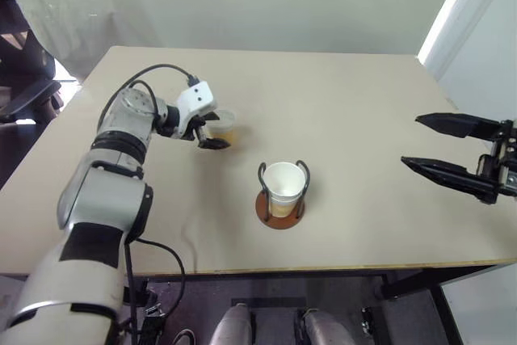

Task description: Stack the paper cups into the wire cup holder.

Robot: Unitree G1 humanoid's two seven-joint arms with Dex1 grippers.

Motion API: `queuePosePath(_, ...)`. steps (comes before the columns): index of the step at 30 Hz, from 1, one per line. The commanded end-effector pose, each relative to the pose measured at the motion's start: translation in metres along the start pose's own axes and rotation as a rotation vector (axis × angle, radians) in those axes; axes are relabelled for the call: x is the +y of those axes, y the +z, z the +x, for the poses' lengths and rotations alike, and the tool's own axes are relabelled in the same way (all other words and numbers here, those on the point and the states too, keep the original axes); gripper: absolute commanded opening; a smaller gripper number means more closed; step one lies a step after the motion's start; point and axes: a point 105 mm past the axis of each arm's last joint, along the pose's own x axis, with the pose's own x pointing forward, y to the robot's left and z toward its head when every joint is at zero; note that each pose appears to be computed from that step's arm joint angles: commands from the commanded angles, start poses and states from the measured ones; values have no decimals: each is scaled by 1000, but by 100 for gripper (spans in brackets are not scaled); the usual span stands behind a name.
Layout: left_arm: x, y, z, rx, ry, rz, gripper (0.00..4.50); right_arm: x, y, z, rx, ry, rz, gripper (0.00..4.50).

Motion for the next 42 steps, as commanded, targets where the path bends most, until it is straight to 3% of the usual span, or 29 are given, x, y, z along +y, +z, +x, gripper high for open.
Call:
queuePosePath(1, 10, 9, -1, -5, 81, 61, 443, 0, 12, -2, -11, -5, -47, 294)
queuePosePath(7, 12, 16, 10, 11, 144, 142, 443, 3, 12, -2, -5, -6, -41, 294)
queuePosePath(20, 11, 22, 5, 8, 95, 184, 5, 1, 10, -2, 3, -19, -42, 294)
queuePosePath(25, 11, 57, -22, -139, -38, 144, 2, 1, 9, -3, 6, -5, -40, 294)
queuePosePath(29, 7, 92, -56, -198, -197, 214, 2, 10, 6, -6, 26, 63, -16, 294)
queuePosePath(34, 4, 149, -82, -321, -265, 278, 2, 12, 4, -16, 46, 69, -23, 294)
queuePosePath(38, -33, 202, -95, -484, -432, 415, 2, 8, 4, -22, 58, 16, -44, 294)
queuePosePath(42, -79, 216, -102, -518, -668, 509, 2, 10, 5, -24, 63, -15, -56, 294)
